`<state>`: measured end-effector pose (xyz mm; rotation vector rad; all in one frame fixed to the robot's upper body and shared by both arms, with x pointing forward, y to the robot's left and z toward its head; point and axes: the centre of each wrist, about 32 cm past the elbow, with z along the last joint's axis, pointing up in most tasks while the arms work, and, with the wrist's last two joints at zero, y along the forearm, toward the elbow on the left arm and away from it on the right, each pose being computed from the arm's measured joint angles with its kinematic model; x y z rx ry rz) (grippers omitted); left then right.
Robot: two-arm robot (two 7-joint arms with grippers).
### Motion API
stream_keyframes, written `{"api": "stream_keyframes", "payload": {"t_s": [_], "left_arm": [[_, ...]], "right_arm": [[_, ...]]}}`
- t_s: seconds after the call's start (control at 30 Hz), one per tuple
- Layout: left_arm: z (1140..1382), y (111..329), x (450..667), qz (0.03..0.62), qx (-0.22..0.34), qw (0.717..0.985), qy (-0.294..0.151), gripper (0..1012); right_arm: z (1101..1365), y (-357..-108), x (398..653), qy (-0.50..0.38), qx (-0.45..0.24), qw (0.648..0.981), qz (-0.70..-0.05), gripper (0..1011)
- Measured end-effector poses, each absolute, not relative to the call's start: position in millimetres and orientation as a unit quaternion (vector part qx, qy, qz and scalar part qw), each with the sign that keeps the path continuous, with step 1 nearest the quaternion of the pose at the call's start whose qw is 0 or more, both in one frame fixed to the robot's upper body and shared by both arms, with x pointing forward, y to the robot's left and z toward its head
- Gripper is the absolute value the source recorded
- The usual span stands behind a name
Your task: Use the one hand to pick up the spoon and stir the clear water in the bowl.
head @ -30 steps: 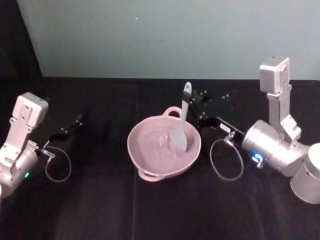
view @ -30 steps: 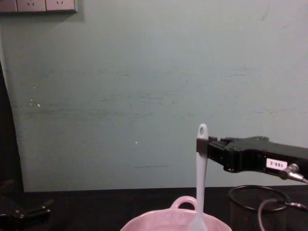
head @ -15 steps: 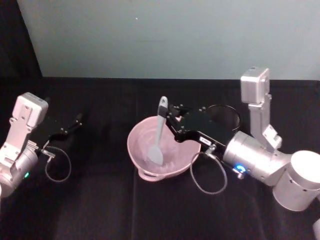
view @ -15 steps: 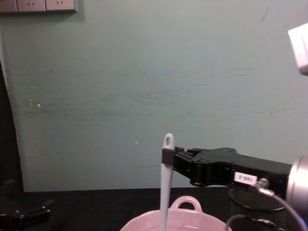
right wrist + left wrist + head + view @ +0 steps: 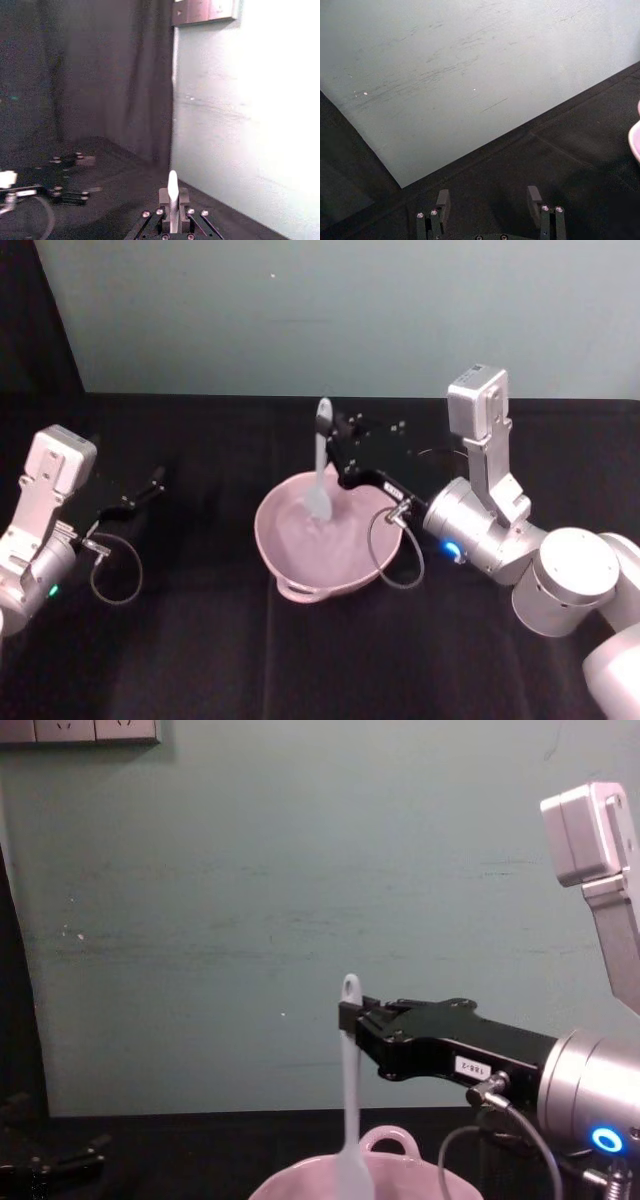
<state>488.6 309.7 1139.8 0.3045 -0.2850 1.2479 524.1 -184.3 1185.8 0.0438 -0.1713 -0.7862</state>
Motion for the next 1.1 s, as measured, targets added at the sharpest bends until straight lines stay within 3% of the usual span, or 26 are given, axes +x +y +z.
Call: {"api": "stream_keyframes", "payload": {"t_s": [0.33, 0.6, 1.1], "left_arm": [[1139.8, 309.7, 488.6, 0.58, 0.141, 0.791, -0.132, 1011], [1139.8, 309.7, 488.6, 0.58, 0.141, 0.791, -0.132, 1011], [1139.8, 309.7, 488.6, 0.58, 0.142, 0.791, -0.132, 1011]], "right_arm": [[1191.5, -202.3, 526.5, -0.114, -0.001, 0.901, -0.418, 106], [1212.0, -217.1, 509.9, -0.084, -0.013, 0.92, -0.383, 106], [1207.6, -199.6, 499.0, -0.023, 0.009, 0.949, -0.315, 106]]}}
